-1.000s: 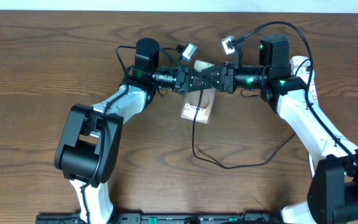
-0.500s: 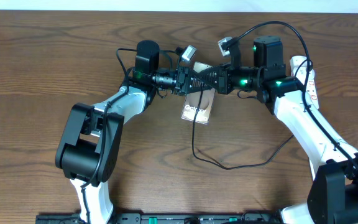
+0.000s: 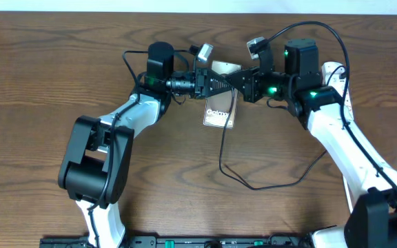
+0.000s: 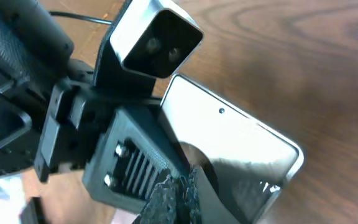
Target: Plug charger to phone and switch on socket
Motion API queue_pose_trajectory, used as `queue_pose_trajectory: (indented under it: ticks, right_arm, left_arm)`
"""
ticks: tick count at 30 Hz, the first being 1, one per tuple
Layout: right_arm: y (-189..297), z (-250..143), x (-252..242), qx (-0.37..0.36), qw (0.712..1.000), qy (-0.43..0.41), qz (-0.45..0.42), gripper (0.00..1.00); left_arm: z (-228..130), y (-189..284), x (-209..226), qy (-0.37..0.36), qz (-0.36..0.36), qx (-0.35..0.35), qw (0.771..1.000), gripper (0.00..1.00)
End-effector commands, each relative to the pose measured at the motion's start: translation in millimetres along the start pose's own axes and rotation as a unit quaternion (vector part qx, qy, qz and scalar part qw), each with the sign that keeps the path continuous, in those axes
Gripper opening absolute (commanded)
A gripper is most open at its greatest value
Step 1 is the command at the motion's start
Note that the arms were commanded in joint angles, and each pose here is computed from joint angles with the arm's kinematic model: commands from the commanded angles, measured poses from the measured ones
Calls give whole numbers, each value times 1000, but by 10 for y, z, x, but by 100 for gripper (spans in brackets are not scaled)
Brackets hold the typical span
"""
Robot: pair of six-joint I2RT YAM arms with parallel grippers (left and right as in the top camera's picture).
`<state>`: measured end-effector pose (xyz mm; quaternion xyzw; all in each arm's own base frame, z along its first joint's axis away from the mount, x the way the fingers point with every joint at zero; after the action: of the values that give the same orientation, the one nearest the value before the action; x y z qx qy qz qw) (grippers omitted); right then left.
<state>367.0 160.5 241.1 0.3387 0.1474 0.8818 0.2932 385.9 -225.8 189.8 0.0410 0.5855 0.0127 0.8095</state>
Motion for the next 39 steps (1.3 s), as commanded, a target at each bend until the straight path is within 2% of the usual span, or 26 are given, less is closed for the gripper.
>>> queue_pose_trajectory:
  ticks: [1, 6, 9, 22, 26, 39]
  right_arm:
    - [161, 82, 116, -23, 997, 67, -16, 1]
    - [203, 69, 235, -18, 997, 67, 25, 1]
    - [202, 42, 234, -12, 998, 63, 26, 1]
    - [135, 278, 276, -74, 991, 113, -1, 1]
    - [70, 317, 323, -88, 993, 77, -20, 1]
    - [-15, 303, 170, -91, 991, 67, -76, 1]
  left_arm:
    - [127, 55, -222, -38, 13, -20, 999, 8]
    - [143, 142, 54, 28, 89, -67, 993, 7]
    - [152, 180, 101, 40, 103, -77, 991, 8]
    - [-219, -76, 169, 138, 111, -1, 984, 7]
    - [-354, -310, 105, 114, 105, 32, 987, 7]
    - [-691, -733, -84, 78, 66, 114, 988, 8]
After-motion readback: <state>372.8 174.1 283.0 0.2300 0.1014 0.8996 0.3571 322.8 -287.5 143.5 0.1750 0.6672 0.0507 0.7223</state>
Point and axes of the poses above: each gripper's point midway between its finger pads, its own y axis back along the fingers, its own x axis along the line the jaws close on, z = x × y, the point moved 7 cm from there along y, back along the fingers, and after that the axes turned 1 degree about y, right-handed, at the moved point
